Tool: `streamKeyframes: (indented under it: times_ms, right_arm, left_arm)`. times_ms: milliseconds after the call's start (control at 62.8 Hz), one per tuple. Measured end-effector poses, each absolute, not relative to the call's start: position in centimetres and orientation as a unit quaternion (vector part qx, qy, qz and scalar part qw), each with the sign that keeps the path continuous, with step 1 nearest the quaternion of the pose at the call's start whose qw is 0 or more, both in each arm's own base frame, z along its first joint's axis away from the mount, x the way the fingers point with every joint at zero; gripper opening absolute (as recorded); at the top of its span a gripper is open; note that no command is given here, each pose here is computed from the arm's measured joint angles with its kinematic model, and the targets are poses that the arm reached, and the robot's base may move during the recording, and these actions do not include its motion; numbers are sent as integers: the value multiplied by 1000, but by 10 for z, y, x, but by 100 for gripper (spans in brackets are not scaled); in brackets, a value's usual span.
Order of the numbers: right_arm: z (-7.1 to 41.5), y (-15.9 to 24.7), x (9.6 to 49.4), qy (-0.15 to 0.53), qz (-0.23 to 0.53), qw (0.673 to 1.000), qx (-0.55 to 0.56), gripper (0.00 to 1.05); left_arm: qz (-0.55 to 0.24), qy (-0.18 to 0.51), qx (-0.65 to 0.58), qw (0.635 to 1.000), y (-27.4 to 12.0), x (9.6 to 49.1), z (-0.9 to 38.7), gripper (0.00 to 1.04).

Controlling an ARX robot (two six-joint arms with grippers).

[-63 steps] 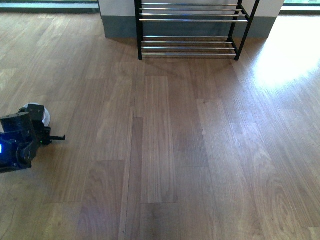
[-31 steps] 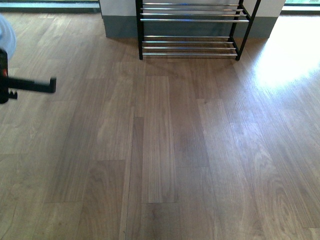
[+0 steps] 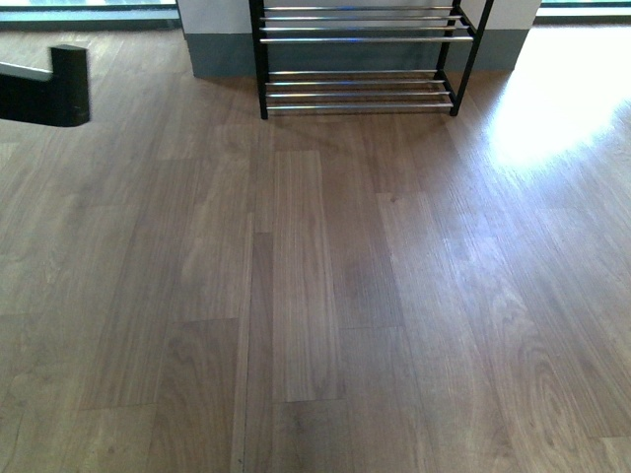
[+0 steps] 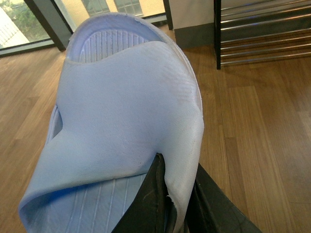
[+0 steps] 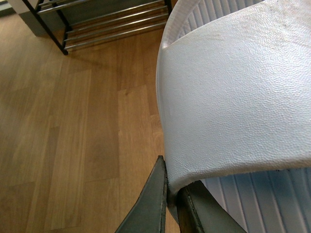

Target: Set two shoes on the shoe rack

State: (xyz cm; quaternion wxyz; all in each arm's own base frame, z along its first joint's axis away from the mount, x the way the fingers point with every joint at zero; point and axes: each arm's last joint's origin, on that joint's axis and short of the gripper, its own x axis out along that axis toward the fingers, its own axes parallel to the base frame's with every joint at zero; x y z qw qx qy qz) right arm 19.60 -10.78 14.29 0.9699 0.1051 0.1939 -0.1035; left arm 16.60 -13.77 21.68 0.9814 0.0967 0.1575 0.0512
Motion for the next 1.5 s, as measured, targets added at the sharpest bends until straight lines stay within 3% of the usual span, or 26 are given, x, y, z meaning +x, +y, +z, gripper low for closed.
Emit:
streamKeyframes:
  times_ms: [1497]
  right_arm:
    - [143, -108, 196, 193, -103, 970, 105, 2]
  left_arm:
    - [53, 155, 78, 983, -139, 158, 225, 5]
